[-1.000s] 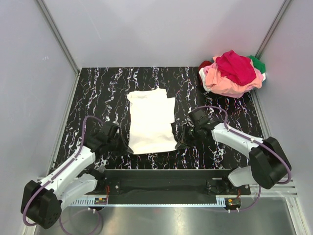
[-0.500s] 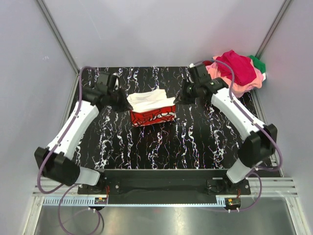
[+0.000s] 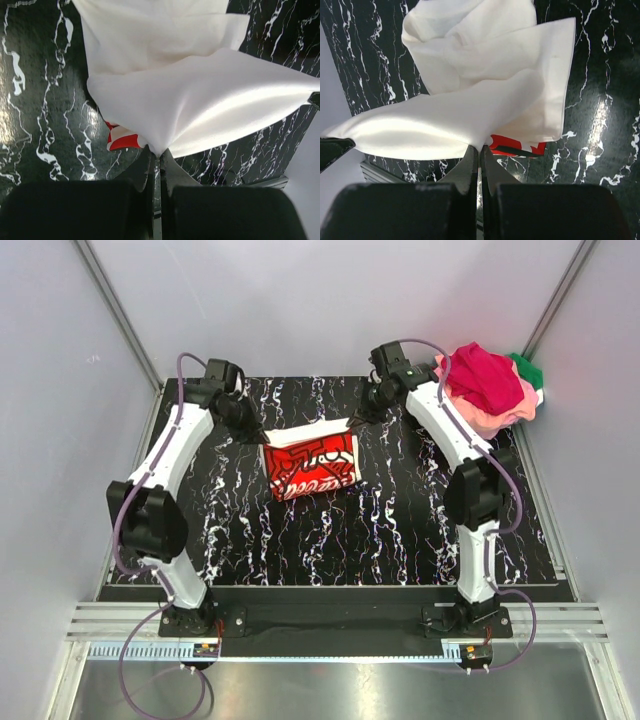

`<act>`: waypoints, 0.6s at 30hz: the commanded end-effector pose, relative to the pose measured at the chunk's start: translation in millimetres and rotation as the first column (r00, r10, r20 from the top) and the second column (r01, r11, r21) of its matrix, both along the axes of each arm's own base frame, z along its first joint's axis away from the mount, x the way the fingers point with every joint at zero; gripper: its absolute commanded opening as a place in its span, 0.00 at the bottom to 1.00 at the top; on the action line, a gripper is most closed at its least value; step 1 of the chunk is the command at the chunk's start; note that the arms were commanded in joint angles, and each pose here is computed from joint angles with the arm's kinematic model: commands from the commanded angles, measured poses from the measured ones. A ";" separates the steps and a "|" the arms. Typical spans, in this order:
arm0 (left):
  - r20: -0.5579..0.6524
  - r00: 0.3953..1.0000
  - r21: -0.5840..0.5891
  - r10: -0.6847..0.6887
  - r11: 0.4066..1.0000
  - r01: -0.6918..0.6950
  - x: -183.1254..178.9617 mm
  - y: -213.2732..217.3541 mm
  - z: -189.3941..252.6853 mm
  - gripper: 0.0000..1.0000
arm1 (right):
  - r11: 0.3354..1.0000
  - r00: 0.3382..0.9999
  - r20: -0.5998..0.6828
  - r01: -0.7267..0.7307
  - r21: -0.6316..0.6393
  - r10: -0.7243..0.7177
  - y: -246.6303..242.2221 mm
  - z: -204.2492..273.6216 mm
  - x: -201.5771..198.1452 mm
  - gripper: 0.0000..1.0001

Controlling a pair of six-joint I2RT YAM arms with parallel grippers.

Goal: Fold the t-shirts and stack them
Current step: Fold the tshirt

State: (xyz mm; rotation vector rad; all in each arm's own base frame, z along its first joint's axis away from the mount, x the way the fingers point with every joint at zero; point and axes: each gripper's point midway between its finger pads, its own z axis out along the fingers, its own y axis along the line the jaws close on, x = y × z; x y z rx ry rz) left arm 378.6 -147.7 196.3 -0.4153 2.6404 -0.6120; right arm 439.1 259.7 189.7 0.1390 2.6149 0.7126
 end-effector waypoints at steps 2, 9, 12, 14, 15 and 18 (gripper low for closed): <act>0.055 0.998 -0.013 -0.011 1.000 0.012 24.0 9.6 19.4 0.00 | 1.000 0.999 0.050 0.002 0.008 -0.002 -8.0 11.9 29.1 0.00; 0.014 1.000 -0.029 0.012 1.000 -0.012 66.5 20.5 -1.0 0.00 | 0.999 0.999 0.027 0.016 0.036 -0.017 -1.8 -11.6 67.5 0.00; -0.013 1.000 -0.053 0.023 0.998 -0.023 85.8 22.5 -15.0 0.00 | 0.996 0.998 0.044 0.035 0.079 -0.039 -0.6 -15.9 88.5 0.00; -0.027 0.999 -0.066 0.036 0.997 -0.038 102.5 24.7 -28.7 0.00 | 0.991 0.995 0.082 0.042 0.123 -0.053 4.0 -14.6 105.5 0.00; -0.032 0.999 -0.069 0.042 0.997 -0.044 108.0 26.2 -33.5 0.00 | 0.990 0.996 0.069 0.047 0.135 -0.057 5.7 -29.2 112.5 0.00; -0.054 0.995 -0.094 0.081 0.992 -0.086 133.9 34.8 -57.7 0.00 | 0.977 0.995 0.068 0.055 0.205 -0.071 13.7 -52.1 133.5 0.00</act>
